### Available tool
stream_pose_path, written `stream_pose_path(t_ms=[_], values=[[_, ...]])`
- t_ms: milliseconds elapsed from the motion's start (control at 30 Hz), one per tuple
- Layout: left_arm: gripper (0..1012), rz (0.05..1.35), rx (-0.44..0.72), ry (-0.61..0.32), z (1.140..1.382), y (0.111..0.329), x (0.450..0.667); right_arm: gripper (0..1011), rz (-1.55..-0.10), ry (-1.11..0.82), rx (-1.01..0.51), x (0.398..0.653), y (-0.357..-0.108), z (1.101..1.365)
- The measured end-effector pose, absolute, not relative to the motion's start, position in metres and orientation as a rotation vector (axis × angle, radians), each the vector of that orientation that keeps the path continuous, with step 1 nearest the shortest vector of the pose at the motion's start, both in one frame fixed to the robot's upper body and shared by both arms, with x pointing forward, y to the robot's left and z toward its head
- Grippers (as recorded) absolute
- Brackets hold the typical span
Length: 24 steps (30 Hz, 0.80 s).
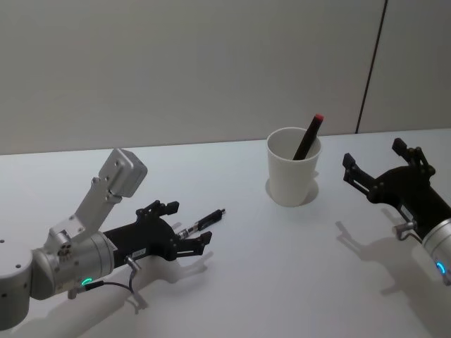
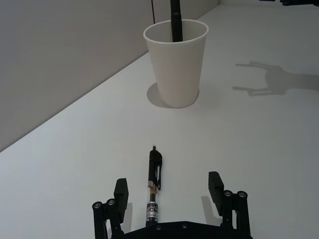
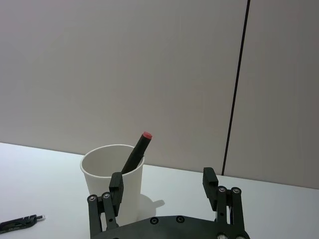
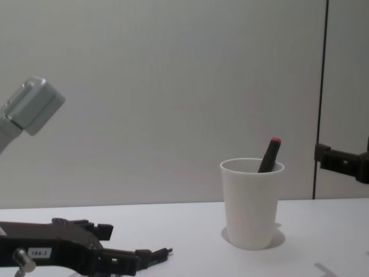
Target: Place the pen into the pen holder.
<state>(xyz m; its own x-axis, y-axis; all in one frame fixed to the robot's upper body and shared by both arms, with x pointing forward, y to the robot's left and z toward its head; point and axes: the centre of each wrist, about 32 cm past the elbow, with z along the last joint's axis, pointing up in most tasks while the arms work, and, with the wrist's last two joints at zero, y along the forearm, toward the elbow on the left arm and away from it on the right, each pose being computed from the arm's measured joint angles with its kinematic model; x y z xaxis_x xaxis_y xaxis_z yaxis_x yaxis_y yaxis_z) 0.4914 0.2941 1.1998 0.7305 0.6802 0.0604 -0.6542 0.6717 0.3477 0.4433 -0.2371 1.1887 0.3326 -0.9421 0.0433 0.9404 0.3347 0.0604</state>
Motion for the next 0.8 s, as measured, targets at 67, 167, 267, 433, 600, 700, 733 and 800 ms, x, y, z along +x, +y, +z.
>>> stream_pose_path(t_ms=[67, 167, 267, 433, 600, 700, 733, 800], values=[[1001, 0.753, 0.368, 0.083, 1.199, 0.294, 0.493, 1001, -1.23, -0.075, 0.026, 0.443, -0.237, 1.189], [1001, 0.755, 0.377, 0.093, 1.199, 0.295, 0.495, 1001, -1.23, -0.075, 0.026, 0.443, -0.237, 1.189], [1001, 0.758, 0.386, 0.1, 1.199, 0.295, 0.497, 1001, -1.229, -0.075, 0.026, 0.443, -0.237, 1.189], [1001, 0.762, 0.402, 0.11, 1.198, 0.295, 0.501, 1001, -1.23, -0.075, 0.026, 0.443, -0.237, 1.189], [1001, 0.766, 0.414, 0.117, 1.197, 0.295, 0.503, 1001, -1.23, -0.075, 0.026, 0.443, -0.237, 1.189], [1001, 0.767, 0.421, 0.119, 1.196, 0.296, 0.504, 1001, -1.23, -0.075, 0.026, 0.443, -0.237, 1.189], [1001, 0.768, 0.423, 0.119, 1.196, 0.296, 0.504, 1001, -1.23, -0.075, 0.026, 0.443, -0.237, 1.189], [1001, 0.768, 0.429, 0.12, 1.195, 0.296, 0.505, 1001, -1.229, -0.075, 0.026, 0.443, -0.237, 1.189]])
